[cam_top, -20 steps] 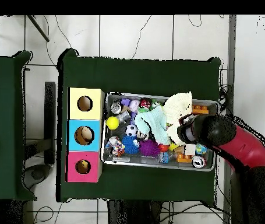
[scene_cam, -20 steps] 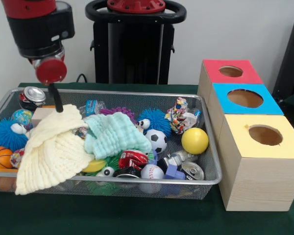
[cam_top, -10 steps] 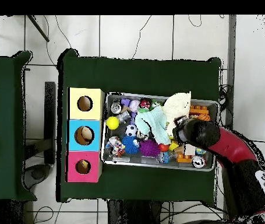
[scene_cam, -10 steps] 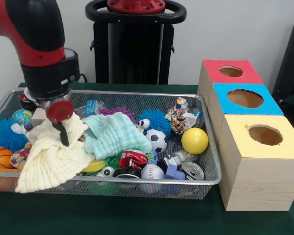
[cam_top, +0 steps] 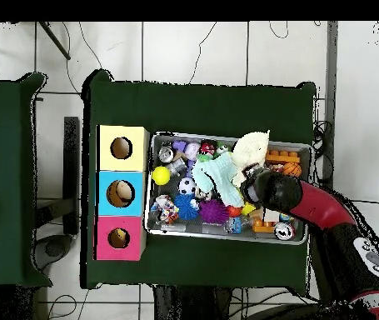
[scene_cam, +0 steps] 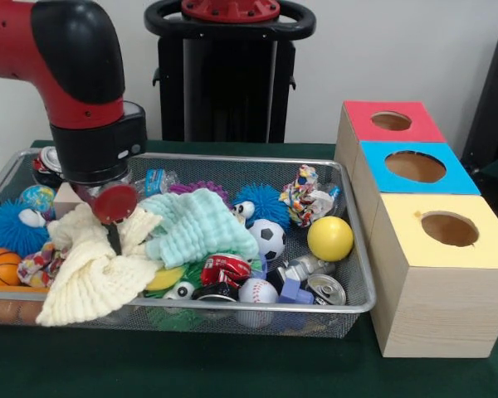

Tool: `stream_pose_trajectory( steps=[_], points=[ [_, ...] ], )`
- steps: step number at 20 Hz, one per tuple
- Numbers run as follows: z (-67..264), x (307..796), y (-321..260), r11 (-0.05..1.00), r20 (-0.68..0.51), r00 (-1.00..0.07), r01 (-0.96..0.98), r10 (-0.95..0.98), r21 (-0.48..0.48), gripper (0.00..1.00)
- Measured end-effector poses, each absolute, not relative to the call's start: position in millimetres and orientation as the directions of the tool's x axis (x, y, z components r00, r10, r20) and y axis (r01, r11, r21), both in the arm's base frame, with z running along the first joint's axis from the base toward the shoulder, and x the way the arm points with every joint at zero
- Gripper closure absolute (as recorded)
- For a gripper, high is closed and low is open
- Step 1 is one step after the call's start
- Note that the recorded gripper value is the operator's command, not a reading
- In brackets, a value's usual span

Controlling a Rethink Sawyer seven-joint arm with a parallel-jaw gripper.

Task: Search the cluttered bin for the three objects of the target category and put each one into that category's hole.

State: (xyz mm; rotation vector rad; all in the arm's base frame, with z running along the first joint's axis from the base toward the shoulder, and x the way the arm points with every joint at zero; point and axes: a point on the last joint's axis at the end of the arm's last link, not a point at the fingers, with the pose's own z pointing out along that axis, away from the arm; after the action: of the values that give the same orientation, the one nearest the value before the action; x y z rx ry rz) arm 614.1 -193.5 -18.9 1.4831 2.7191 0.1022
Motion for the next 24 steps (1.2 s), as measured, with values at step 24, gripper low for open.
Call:
stream_pose_trajectory(
  steps=[24],
  points=[
    [179, 654, -50, 0.727, -0.147, -0.720, 0.687, 0.679, -0.006, 1.00]
  ],
)
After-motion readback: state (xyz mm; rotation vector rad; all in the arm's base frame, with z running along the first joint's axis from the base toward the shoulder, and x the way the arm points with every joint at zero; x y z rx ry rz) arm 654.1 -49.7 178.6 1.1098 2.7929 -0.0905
